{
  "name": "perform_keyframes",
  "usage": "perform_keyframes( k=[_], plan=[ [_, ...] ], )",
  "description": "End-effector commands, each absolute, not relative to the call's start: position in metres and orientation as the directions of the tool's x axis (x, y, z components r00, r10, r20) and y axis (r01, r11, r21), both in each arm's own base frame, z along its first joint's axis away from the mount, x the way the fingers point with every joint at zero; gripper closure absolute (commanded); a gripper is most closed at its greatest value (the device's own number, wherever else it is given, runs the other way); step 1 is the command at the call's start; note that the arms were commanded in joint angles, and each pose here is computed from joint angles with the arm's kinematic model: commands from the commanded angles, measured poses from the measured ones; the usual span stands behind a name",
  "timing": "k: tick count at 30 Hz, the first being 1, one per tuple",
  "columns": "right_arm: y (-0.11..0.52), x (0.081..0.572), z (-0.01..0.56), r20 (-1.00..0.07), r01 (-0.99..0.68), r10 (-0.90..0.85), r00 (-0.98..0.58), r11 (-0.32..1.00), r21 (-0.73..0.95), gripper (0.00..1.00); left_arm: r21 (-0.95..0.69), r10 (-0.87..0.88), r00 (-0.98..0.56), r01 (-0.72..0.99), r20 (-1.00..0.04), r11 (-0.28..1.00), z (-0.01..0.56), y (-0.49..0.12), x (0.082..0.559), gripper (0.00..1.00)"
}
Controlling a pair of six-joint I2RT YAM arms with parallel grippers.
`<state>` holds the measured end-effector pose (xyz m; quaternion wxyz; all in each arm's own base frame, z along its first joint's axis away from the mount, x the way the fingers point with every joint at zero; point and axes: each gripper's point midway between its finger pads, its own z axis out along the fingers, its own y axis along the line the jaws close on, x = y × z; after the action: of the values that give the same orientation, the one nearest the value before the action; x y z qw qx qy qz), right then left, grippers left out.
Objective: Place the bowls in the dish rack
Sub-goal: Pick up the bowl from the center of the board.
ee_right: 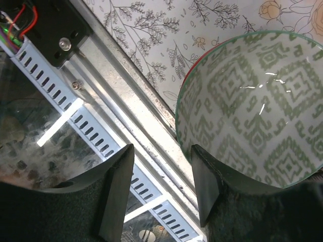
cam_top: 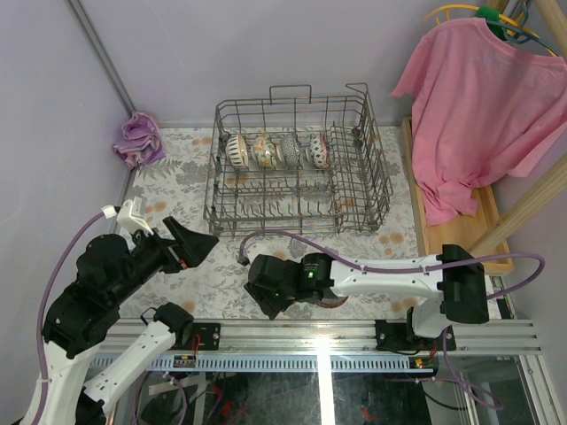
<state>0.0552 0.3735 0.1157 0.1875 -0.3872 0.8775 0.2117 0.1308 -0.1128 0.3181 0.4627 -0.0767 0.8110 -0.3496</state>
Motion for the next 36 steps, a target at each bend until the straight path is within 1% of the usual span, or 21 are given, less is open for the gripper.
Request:
perform_keyframes(
  k=[1, 9, 13, 15, 17, 22, 25, 29, 32, 36],
  plan=[
    [0.387, 0.065, 0.126, -0.542, -0.773, -0.592, -0.597, 0.605, 0.191, 0.45, -0.634, -0.456, -0.537, 0.204, -0.709, 0.746, 0.325, -0.108, 0.128, 0.0],
    [0.392, 0.07, 0.108, -0.52, -0.785, -0.629, -0.577, 0.604, 0.139, 0.52, -0.631, -0.453, -0.536, 0.204, -0.712, 0.749, 0.326, -0.106, 0.126, 0.0],
    [0.394, 0.073, 0.101, -0.507, -0.787, -0.643, -0.574, 0.604, 0.125, 0.68, -0.628, -0.449, -0.539, 0.206, -0.713, 0.751, 0.326, -0.107, 0.127, 0.0],
    [0.395, 0.073, 0.101, -0.506, -0.789, -0.645, -0.573, 0.601, 0.128, 0.73, -0.627, -0.448, -0.538, 0.207, -0.714, 0.751, 0.327, -0.107, 0.127, 0.0],
    [0.395, 0.073, 0.104, -0.51, -0.79, -0.643, -0.572, 0.6, 0.129, 0.75, -0.625, -0.447, -0.538, 0.206, -0.715, 0.753, 0.327, -0.107, 0.128, 0.0],
    [0.394, 0.078, 0.109, -0.52, -0.787, -0.636, -0.57, 0.603, 0.126, 0.84, -0.627, -0.444, -0.543, 0.208, -0.713, 0.751, 0.326, -0.11, 0.13, 0.0],
    [0.393, 0.081, 0.115, -0.534, -0.785, -0.626, -0.569, 0.607, 0.125, 0.88, -0.626, -0.443, -0.544, 0.209, -0.713, 0.751, 0.326, -0.11, 0.131, 0.0],
    [0.393, 0.083, 0.126, -0.554, -0.781, -0.606, -0.571, 0.609, 0.139, 0.89, -0.625, -0.441, -0.545, 0.21, -0.713, 0.752, 0.326, -0.111, 0.132, 0.0],
    [0.391, 0.087, 0.138, -0.578, -0.774, -0.582, -0.572, 0.615, 0.147, 0.97, -0.627, -0.441, -0.548, 0.21, -0.711, 0.75, 0.325, -0.113, 0.134, 0.0],
    [0.386, 0.093, 0.148, -0.598, -0.76, -0.549, -0.584, 0.629, 0.165, 0.99, -0.629, -0.441, -0.554, 0.205, -0.706, 0.75, 0.322, -0.113, 0.134, 0.0]
  ],
)
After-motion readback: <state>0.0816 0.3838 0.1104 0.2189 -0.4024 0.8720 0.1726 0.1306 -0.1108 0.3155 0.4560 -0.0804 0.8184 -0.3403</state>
